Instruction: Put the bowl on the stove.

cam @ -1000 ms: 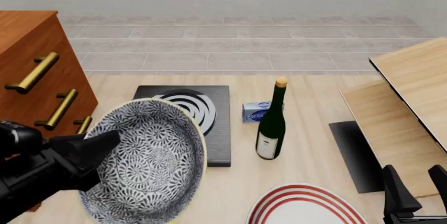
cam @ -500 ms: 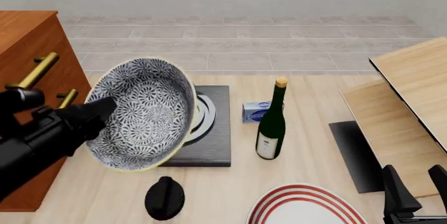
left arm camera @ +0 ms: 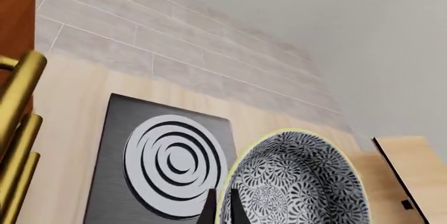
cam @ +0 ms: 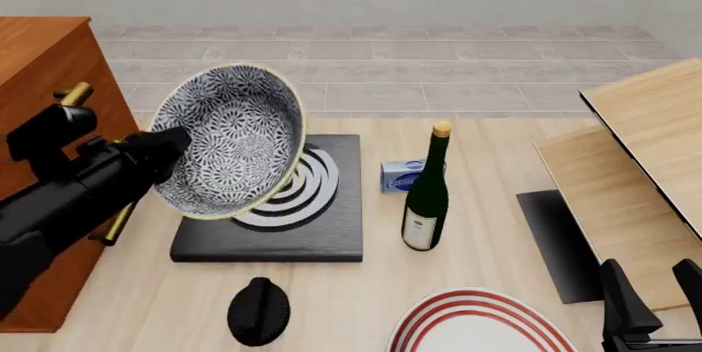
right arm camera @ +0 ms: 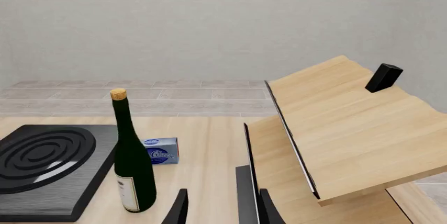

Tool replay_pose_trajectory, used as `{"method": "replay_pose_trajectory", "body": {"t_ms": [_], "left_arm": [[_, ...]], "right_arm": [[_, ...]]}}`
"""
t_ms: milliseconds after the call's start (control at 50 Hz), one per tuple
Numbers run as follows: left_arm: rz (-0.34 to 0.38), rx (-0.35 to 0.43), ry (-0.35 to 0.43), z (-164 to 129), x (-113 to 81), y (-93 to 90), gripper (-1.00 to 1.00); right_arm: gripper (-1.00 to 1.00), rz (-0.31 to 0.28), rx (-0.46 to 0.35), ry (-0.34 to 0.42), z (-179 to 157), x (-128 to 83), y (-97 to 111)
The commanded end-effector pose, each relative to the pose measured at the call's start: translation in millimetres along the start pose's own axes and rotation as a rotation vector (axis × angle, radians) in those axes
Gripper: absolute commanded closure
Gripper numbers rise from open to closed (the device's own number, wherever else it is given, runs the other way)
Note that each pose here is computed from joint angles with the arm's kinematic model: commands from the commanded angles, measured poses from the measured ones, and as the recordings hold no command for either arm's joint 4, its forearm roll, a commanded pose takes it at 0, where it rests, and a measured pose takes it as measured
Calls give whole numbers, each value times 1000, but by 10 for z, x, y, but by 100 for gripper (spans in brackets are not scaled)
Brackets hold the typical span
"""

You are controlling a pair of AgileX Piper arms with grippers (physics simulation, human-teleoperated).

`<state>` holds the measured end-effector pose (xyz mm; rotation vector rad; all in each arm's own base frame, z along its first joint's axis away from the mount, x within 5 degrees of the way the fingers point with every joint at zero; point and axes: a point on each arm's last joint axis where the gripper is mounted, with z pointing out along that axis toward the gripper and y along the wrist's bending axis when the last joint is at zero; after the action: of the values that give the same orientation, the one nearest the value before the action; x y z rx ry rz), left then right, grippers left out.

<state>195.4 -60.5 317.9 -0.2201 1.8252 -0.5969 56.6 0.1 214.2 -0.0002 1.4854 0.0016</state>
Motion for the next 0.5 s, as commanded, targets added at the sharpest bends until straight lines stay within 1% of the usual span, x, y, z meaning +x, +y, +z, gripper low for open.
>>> {"method": "replay_pose_trajectory", "body": {"t_ms": [20, 80, 140, 180, 280, 300, 360, 500], "left_arm": [[-34, -53, -4, 314, -41, 108, 100], [-33, -63, -3, 375, -44, 132, 100], [-31, -51, 9, 393, -14, 104, 100], [-31, -65, 9, 453, -26, 136, 100], [-23, -69, 24, 540, 4, 145, 100], [-20, -80, 20, 563, -6, 176, 100], [-21, -86, 24, 622, -5, 190, 100], [-9, -89, 38, 761, -8, 186, 100]], "right_arm": [[-100, 0, 0, 0, 0, 0, 0], [-100, 0, 0, 0, 0, 0, 0], [-100, 0, 0, 0, 0, 0, 0], [-100, 0, 0, 0, 0, 0, 0], [-100, 0, 0, 0, 0, 0, 0], [-100, 0, 0, 0, 0, 0, 0], [-100, 0, 0, 0, 0, 0, 0], [-100, 0, 0, 0, 0, 0, 0]]}}
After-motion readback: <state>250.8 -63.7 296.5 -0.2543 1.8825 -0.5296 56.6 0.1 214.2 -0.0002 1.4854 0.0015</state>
